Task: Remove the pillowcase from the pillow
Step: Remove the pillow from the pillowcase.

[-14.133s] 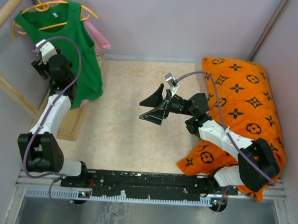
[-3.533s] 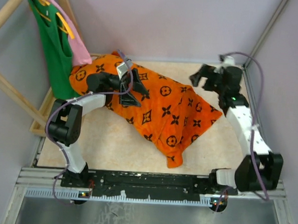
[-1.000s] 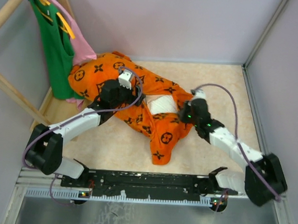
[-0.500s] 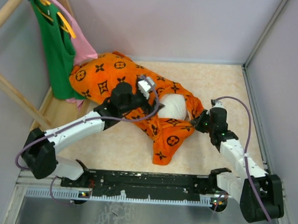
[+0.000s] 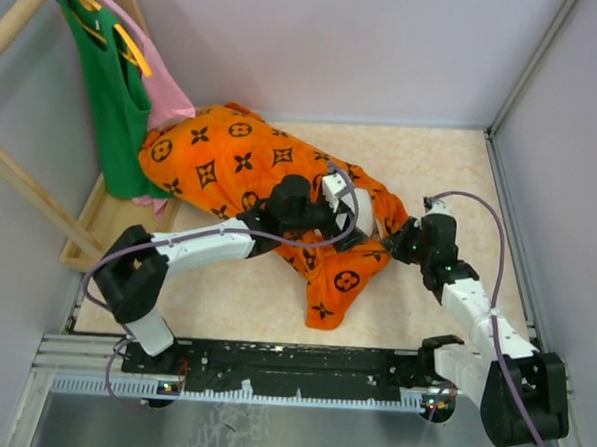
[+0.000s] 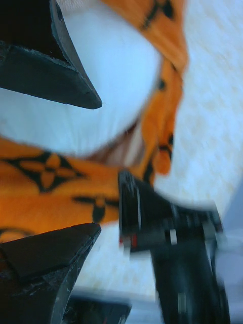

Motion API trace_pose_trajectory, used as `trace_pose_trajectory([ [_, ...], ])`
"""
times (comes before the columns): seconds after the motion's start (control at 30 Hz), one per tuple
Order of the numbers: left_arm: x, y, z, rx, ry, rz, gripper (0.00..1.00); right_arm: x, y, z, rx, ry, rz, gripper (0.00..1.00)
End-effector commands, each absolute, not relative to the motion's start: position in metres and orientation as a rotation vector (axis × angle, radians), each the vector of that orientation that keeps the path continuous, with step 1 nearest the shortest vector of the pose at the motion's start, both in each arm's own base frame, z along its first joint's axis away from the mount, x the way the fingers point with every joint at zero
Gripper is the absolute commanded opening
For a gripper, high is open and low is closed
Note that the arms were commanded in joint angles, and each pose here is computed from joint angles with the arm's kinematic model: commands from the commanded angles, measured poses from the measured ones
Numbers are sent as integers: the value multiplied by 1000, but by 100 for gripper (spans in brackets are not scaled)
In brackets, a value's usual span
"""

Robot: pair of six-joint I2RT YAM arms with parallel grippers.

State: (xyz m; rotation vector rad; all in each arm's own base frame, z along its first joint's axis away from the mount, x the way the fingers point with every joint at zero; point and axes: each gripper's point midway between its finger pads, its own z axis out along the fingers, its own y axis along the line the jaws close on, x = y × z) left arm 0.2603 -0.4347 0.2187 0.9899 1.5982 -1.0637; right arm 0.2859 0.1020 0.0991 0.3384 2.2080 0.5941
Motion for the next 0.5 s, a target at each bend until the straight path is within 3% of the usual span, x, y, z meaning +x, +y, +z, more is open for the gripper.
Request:
trace_pose_trajectory([
  [0.0, 335, -407, 175, 632, 1808, -633, 100, 283, 90, 100, 347, 2183, 542, 0],
  [0.17, 379, -359, 118, 426, 1975, -184, 100, 277, 89, 97, 348, 2186, 541, 0],
  [0.47, 372, -317, 51, 444, 2097, 354, 96, 270, 86, 98, 338, 2172, 527, 0],
])
